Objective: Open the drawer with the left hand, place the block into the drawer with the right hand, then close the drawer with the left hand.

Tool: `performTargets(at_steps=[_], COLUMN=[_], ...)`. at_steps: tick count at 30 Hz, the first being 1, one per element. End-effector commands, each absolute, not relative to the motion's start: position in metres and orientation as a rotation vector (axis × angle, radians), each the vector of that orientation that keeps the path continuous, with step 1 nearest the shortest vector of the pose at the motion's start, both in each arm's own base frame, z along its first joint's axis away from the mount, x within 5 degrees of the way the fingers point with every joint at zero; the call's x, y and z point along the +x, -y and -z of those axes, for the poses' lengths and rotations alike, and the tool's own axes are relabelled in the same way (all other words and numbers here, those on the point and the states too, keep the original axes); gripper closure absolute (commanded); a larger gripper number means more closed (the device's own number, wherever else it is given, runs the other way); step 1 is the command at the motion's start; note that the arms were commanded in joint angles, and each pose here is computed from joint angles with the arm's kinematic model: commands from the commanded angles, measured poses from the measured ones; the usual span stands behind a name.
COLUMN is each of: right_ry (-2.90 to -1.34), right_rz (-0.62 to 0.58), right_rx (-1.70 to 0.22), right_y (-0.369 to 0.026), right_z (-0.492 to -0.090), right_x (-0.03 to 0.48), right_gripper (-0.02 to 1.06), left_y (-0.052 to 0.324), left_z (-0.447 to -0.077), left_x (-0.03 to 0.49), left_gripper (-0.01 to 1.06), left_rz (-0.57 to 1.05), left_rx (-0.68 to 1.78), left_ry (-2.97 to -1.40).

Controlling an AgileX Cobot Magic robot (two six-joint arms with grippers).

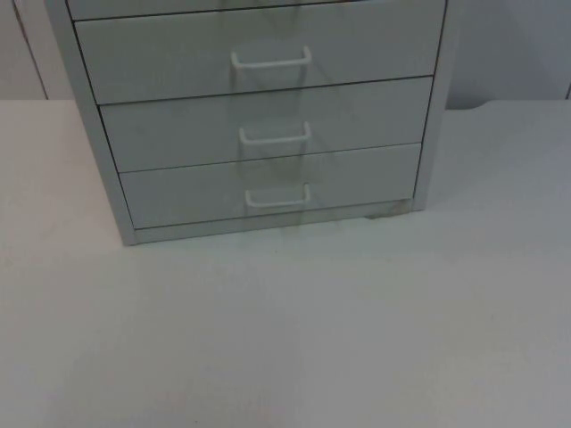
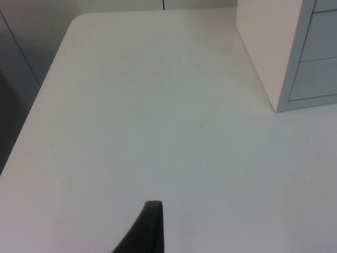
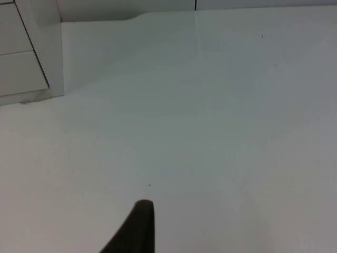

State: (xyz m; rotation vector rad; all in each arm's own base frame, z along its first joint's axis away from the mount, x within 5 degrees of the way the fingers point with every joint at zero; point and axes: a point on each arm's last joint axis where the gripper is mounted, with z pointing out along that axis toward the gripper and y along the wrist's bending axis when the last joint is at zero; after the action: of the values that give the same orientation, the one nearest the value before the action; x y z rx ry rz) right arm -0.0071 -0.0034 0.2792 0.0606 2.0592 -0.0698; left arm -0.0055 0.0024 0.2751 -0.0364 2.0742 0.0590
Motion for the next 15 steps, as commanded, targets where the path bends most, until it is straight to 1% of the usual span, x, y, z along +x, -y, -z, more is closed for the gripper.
performTargets(at_steps=[1,15], right_ry=[-2.046,-2.046], right_rz=[0.069,0.067], right_rx=[0.06,0.059], right_y=[0.0038,0.0036], right_z=[-0.2799,-0.2798], right_x=[-0.0074,-0.0074], right_gripper=[-0.01,-0.01], left_y=[-0.002,-0.002], left_z=[-0.2745,-0.2745], left_x=[-0.0049,-0.0049], left_gripper=[0.0,0.0], left_rz=[-0.054,-0.054], left_rx=[-0.038,-0.038], left_ry=[-2.064,-2.064])
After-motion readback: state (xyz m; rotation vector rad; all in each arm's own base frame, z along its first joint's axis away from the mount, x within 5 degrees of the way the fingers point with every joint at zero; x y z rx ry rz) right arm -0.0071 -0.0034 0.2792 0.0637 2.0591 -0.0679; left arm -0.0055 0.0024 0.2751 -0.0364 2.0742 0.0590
